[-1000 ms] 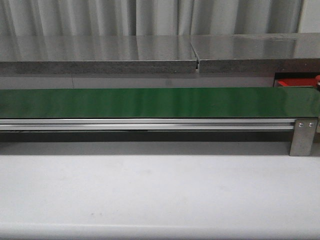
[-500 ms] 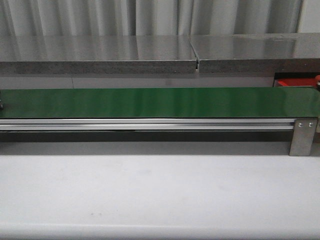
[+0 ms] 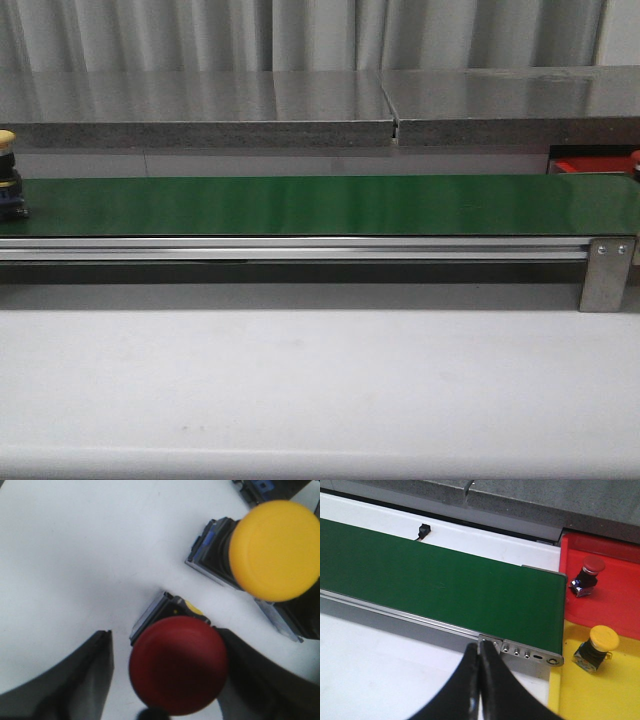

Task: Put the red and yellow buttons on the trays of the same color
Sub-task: 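Grasp the red-capped button with the left gripper, carry onto belt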

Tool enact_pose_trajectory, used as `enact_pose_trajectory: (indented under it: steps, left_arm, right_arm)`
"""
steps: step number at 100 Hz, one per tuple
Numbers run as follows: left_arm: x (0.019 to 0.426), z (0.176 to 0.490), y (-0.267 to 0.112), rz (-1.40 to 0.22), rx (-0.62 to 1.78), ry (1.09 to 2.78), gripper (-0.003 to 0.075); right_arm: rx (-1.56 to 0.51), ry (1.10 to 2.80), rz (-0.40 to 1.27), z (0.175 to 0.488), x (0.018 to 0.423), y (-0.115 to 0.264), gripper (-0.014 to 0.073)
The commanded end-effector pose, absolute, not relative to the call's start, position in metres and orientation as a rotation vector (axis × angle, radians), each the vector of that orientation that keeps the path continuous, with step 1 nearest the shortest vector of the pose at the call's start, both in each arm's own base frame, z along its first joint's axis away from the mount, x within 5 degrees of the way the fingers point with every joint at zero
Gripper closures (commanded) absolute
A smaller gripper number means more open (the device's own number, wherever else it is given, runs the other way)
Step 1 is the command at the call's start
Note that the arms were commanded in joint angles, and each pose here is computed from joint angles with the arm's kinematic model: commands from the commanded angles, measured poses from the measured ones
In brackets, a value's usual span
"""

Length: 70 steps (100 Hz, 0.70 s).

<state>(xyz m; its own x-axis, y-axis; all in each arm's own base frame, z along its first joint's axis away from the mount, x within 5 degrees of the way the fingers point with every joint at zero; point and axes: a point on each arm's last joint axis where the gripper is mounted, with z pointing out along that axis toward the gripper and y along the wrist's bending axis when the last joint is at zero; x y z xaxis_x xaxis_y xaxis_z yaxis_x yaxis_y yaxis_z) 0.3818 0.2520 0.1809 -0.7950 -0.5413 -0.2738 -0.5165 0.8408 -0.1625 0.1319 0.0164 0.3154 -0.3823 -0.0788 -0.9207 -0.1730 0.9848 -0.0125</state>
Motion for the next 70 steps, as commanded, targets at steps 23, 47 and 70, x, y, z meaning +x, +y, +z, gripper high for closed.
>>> enact_pose_trajectory:
  steps: [23,47,70]
  left_arm:
    - [0.382,0.22,0.253,-0.066,-0.757,2.603,0.05]
    - [0.373,0.259,0.246,-0.031,-0.711,2.541,0.05]
    - [0.35,0.291,0.228,0.001,-0.687,2.481,0.05]
  right_arm:
    - [-0.161,1.863,0.085,0.331,0.134,0.015,0.0713]
    - [-0.161,1.863,0.085,0.331,0.134,0.015,0.0713]
    - [-0.161,1.863,0.085,0.331,0.134,0.015,0.0713]
